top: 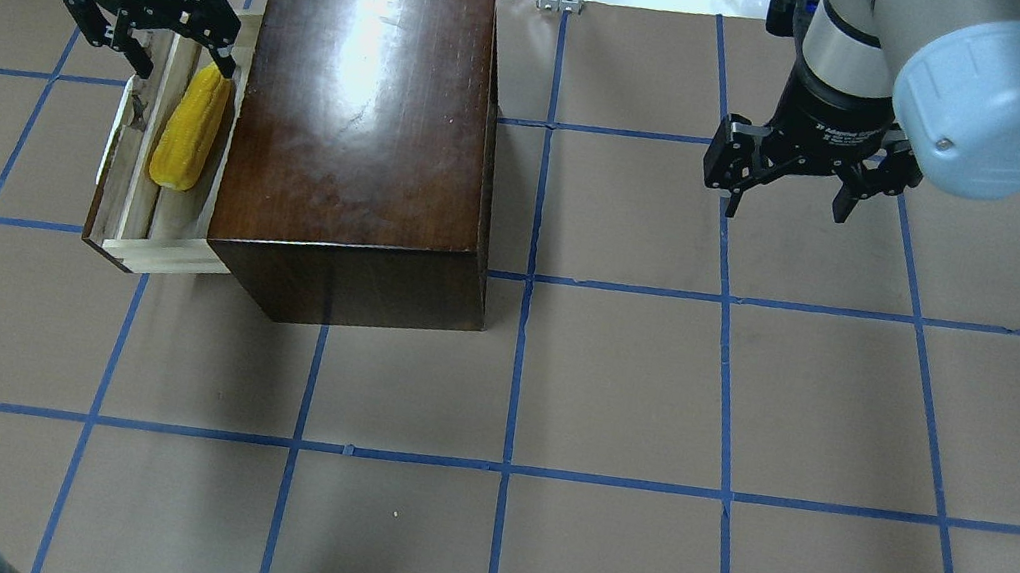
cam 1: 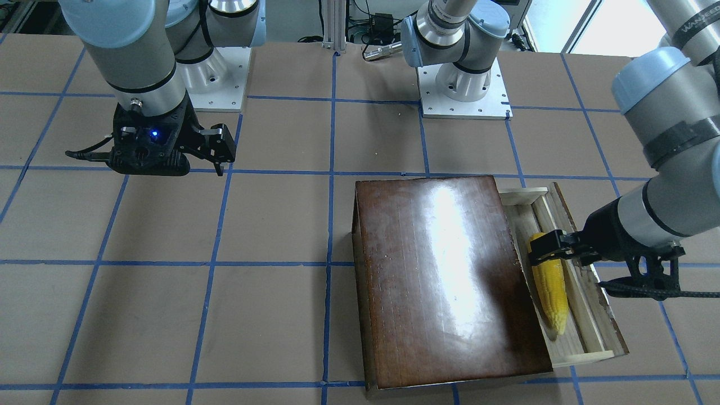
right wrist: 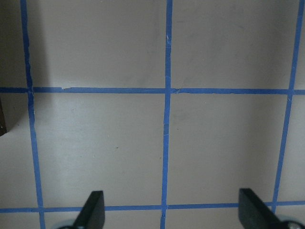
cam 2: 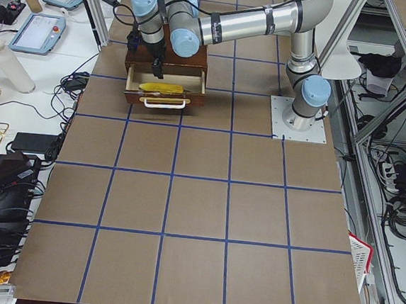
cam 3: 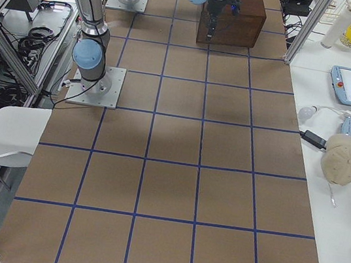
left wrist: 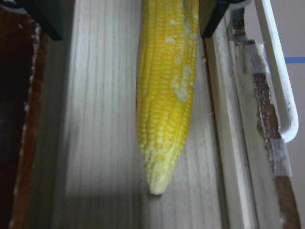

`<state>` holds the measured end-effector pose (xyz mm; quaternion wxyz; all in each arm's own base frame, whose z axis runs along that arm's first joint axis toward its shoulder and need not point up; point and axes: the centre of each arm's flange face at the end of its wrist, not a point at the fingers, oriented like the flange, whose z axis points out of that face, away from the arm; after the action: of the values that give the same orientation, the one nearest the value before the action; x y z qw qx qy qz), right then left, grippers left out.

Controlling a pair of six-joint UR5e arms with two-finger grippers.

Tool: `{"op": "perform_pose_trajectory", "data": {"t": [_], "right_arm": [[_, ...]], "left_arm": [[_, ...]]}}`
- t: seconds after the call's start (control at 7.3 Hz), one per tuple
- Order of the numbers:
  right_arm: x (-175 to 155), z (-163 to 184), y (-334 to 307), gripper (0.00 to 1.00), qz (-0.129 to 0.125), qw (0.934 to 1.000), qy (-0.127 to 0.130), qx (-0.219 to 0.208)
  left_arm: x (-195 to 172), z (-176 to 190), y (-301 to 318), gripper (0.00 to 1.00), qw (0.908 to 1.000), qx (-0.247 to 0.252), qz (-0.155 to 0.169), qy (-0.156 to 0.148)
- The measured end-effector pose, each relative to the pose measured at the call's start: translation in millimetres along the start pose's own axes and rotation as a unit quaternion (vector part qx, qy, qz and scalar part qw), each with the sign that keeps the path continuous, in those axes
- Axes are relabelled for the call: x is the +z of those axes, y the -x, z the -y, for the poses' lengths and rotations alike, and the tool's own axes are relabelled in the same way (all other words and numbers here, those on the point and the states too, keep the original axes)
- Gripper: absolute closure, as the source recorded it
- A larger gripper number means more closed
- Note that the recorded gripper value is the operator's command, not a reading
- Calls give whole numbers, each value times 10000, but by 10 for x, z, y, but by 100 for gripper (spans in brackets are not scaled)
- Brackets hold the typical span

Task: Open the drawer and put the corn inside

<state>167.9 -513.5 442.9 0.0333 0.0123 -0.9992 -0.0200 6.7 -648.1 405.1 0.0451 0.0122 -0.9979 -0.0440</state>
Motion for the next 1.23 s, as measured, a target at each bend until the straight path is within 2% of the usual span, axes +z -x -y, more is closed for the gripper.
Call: {"op": "perform_pose_trajectory", "data": {"t": [0.41, 0.82, 1.23], "right_arm": [[-5, -2, 0, 0, 2, 10000, -8, 1], [-1, -1, 2, 0, 11, 10000, 0, 0], [0, -1, 1, 0, 7, 10000, 1, 0]], "left_arm": [[-412, -287, -663, 0, 9974, 489, 512, 96], [-569, -704, -1393, 0, 9948, 789, 631, 138], [-446, -938, -1467, 0, 9949, 741, 623, 274]]}}
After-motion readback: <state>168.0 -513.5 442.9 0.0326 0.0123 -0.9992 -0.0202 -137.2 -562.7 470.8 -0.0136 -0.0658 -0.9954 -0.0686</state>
